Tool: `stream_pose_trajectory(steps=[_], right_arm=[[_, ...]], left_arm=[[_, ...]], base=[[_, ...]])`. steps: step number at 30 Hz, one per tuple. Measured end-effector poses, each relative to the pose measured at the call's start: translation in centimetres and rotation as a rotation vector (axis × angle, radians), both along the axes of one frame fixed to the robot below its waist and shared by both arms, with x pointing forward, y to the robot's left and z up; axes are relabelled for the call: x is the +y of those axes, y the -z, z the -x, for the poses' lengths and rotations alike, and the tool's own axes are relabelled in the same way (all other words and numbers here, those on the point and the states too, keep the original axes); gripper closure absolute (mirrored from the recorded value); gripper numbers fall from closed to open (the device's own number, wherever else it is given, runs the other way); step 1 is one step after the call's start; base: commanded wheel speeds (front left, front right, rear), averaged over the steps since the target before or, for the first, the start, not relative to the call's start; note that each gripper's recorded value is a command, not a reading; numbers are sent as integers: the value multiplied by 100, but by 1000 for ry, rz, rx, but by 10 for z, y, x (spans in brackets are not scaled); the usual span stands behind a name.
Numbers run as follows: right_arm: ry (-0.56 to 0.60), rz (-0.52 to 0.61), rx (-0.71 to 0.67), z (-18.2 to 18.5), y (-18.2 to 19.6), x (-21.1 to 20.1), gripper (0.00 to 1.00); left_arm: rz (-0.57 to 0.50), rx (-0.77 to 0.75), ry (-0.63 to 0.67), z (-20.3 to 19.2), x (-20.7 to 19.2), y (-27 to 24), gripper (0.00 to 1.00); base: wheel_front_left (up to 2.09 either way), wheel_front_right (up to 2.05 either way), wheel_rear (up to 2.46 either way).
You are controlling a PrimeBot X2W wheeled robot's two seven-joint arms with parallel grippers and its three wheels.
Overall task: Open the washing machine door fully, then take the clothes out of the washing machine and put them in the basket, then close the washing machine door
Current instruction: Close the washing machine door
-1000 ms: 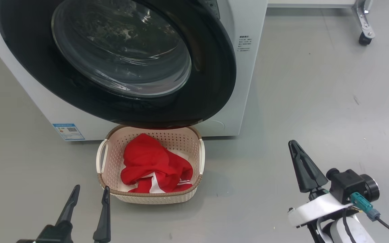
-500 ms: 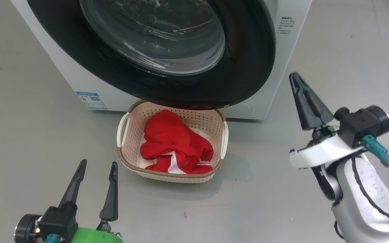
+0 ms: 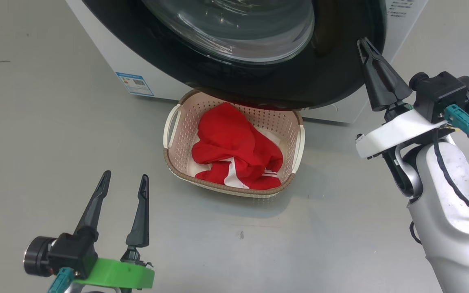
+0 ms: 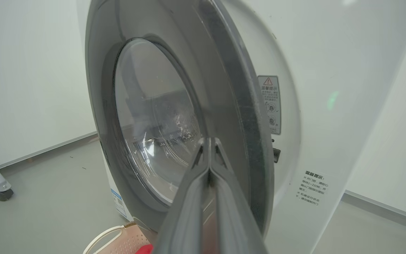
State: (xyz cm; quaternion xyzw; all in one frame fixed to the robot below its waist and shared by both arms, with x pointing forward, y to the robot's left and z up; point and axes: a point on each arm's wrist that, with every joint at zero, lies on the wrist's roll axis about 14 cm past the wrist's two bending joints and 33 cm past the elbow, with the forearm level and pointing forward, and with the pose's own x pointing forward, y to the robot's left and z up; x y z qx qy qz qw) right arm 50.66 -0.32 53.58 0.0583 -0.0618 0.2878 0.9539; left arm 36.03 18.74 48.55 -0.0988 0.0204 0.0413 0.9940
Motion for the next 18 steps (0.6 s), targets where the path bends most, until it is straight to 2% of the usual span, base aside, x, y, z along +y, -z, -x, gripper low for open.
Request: stream_pose_trajectory(steps=[11, 18], right_arm=[[-26, 44, 126, -25, 46, 12, 100], [-26, 58, 146, -30, 53, 11, 100]], left_arm=[[-6, 21, -30, -8, 9, 12, 0], [4, 24, -28, -10, 7, 16, 0]], base=[[0, 0, 0], [0, 0, 0]])
